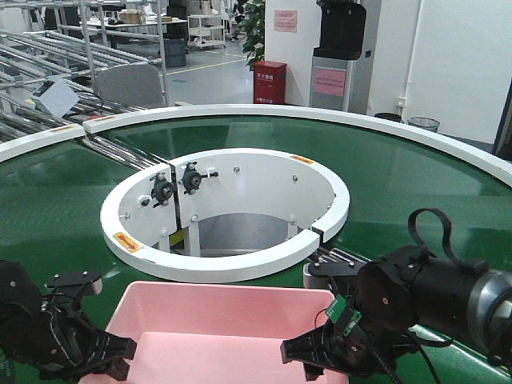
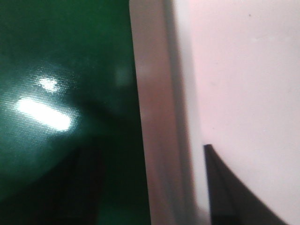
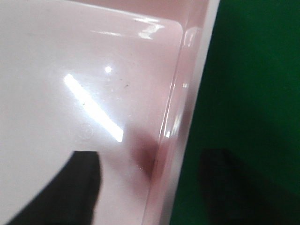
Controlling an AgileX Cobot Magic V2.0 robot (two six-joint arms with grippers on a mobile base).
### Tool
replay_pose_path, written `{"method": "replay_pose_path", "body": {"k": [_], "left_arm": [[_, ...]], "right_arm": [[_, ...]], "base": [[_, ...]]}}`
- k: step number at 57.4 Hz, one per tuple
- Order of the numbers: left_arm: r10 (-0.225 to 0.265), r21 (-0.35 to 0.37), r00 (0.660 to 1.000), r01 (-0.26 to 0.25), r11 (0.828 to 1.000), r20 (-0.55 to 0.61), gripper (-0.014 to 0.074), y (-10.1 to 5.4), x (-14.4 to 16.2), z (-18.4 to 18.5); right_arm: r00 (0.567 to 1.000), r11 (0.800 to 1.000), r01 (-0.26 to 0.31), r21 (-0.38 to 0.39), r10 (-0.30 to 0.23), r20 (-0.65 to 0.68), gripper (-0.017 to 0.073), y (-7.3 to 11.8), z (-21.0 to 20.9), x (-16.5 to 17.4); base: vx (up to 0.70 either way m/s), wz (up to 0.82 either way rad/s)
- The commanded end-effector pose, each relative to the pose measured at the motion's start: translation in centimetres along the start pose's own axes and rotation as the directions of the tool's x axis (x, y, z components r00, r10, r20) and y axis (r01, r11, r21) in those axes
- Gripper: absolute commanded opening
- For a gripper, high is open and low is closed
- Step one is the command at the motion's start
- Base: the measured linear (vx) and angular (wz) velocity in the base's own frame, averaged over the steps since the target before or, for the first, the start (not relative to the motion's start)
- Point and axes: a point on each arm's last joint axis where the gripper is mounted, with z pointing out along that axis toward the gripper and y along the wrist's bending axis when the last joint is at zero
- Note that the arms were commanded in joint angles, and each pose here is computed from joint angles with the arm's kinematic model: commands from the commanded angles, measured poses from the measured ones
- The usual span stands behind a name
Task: Grab pink bin and stack on right shelf
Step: 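Lower both grippers onto opposite rims of the pink bin, then close both grippers on the rims and lift the pink bin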
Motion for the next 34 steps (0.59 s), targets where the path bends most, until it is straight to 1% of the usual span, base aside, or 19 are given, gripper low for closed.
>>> {"method": "replay_pose_path", "body": {"k": [1, 2, 4, 5, 7, 9, 10, 17, 24, 31, 34], "left_arm": [[0.001, 0.017, 0.993, -0.003, 1.0, 0.12, 0.0274, -0.9, -1.5, -2.0], [0.001, 0.016, 0.993, -0.003, 1.0, 0.121, 0.0229, -0.9, -1.5, -2.0], [0.001, 0.016, 0.993, -0.003, 1.0, 0.121, 0.0167, -0.9, -1.5, -2.0], [0.001, 0.016, 0.993, -0.003, 1.0, 0.121, 0.0136, -0.9, -1.5, -2.0], [0.001, 0.017, 0.993, -0.003, 1.0, 0.12, 0.0061, -0.9, -1.5, -2.0], [0.001, 0.017, 0.993, -0.003, 1.0, 0.119, 0.0003, -0.9, -1.5, -2.0], [0.002, 0.017, 0.993, -0.004, 1.0, 0.118, -0.0011, -1.0, -1.5, -2.1], [0.008, 0.02, 0.99, -0.011, 1.0, 0.139, -0.0008, -1.2, -1.5, -3.0], [0.025, 0.023, 0.978, -0.031, 0.999, 0.207, -0.0007, -1.9, -1.6, -5.4], [0.048, 0.027, 0.954, -0.059, 0.998, 0.294, -0.0006, -2.9, -1.4, -9.0], [0.057, 0.029, 0.942, -0.07, 0.997, 0.331, -0.0004, -3.3, -1.2, -10.6]], "right_arm": [[0.994, 0.999, 0.006, -0.033, -0.003, 0.106, 0.0213, 0.3, -2.3, -1.3], [0.994, 0.999, 0.006, -0.033, -0.003, 0.105, 0.0179, 0.3, -2.2, -1.3], [0.994, 0.999, 0.006, -0.033, -0.003, 0.106, 0.0109, 0.3, -2.2, -1.3], [0.994, 0.999, 0.006, -0.033, -0.003, 0.106, 0.0057, 0.3, -2.2, -1.3], [0.994, 0.999, 0.007, -0.033, -0.003, 0.106, -0.0017, 0.3, -2.2, -1.3], [0.994, 0.999, 0.007, -0.033, -0.003, 0.106, -0.0015, 0.3, -2.2, -1.3], [0.994, 0.999, 0.008, -0.031, -0.005, 0.107, -0.0015, 0.3, -2.2, -1.3], [0.994, 1.0, 0.014, -0.025, -0.011, 0.109, -0.0012, 0.2, -2.5, -1.3], [0.99, 1.0, 0.02, -0.021, -0.017, 0.137, -0.001, 0.0, -3.7, -1.3], [0.977, 0.999, 0.027, -0.021, -0.022, 0.21, -0.001, -0.4, -6.8, -1.3], [0.969, 1.0, 0.02, -0.022, -0.014, 0.249, -0.0008, -0.7, -8.5, -1.1]], "base": [[0.0, 0.0], [0.0, 0.0], [0.0, 0.0], [0.0, 0.0], [0.0, 0.0], [0.0, 0.0], [0.0, 0.0], [0.0, 0.0], [0.0, 0.0], [0.0, 0.0], [0.0, 0.0]]}}
